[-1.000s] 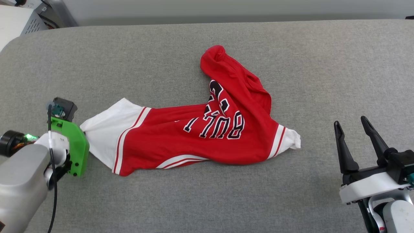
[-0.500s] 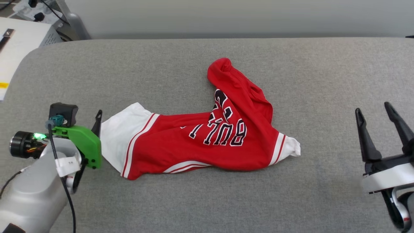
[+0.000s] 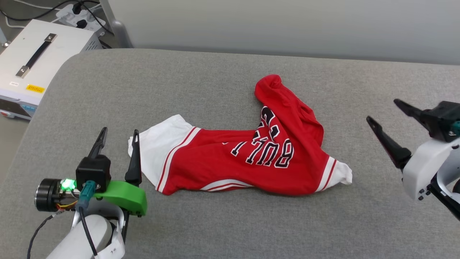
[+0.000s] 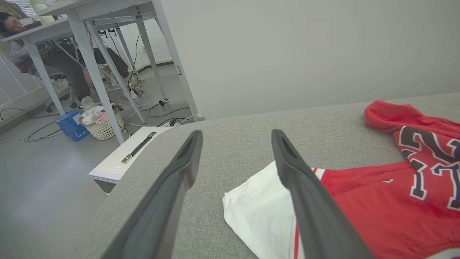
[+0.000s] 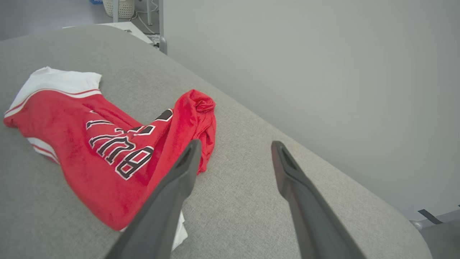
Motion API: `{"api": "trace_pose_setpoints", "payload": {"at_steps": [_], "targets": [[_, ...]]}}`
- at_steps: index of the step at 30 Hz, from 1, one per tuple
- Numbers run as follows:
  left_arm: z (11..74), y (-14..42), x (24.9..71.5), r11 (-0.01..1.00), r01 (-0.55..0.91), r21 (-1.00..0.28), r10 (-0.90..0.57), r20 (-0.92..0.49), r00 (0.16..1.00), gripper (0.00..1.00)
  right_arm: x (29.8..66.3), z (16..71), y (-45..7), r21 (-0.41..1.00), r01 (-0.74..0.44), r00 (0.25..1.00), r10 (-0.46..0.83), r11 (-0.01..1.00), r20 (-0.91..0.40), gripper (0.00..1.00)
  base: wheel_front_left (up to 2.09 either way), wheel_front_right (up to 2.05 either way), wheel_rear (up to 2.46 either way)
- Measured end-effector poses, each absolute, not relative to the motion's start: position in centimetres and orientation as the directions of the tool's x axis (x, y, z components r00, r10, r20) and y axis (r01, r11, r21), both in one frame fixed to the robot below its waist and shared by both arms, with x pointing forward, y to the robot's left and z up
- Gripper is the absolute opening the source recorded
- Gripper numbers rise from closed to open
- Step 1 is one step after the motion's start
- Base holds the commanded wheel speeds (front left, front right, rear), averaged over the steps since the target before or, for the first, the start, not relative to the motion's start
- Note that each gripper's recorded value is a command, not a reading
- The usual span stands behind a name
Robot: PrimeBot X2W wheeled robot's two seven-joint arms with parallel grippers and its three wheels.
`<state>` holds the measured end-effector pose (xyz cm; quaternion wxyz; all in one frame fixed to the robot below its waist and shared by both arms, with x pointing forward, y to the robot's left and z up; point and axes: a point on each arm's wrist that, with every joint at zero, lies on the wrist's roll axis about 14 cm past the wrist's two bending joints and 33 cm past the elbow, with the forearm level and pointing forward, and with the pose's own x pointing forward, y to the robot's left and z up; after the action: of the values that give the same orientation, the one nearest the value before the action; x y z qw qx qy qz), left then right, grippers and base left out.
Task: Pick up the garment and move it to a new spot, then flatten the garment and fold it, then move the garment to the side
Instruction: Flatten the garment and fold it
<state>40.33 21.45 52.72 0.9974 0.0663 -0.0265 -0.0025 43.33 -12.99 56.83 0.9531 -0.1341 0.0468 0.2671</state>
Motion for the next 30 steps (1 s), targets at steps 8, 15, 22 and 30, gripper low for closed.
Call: {"api": "trace_pose_setpoints", "payload": {"at_steps": [8,15,22,30], "targets": [[53.2,20.8,38.6,0.995,-0.054,0.078,0.045,0.111,0.993,1.0,40.6,49.3,-11.8,-0.085,-0.688,0.594,0.492,0.721,-0.636,1.0,0.0,0.0,0.0],[51.6,20.4,38.3,0.997,-0.069,0.041,0.065,0.082,0.994,1.0,41.3,45.6,-11.1,-0.016,-0.714,0.468,0.461,0.7,-0.754,1.0,0.0,0.0,0.0],[50.0,20.9,38.9,0.996,-0.085,0.041,0.083,0.047,0.995,1.0,41.7,40.0,-9.6,0.059,-0.727,0.342,0.435,0.684,-0.833,1.0,0.0,0.0,0.0],[48.9,21.5,39.2,0.993,-0.106,0.046,0.106,0.021,0.994,1.0,40.9,36.2,-8.9,0.107,-0.749,0.253,0.431,0.654,-0.866,0.0,0.0,0.0,0.0]]}}
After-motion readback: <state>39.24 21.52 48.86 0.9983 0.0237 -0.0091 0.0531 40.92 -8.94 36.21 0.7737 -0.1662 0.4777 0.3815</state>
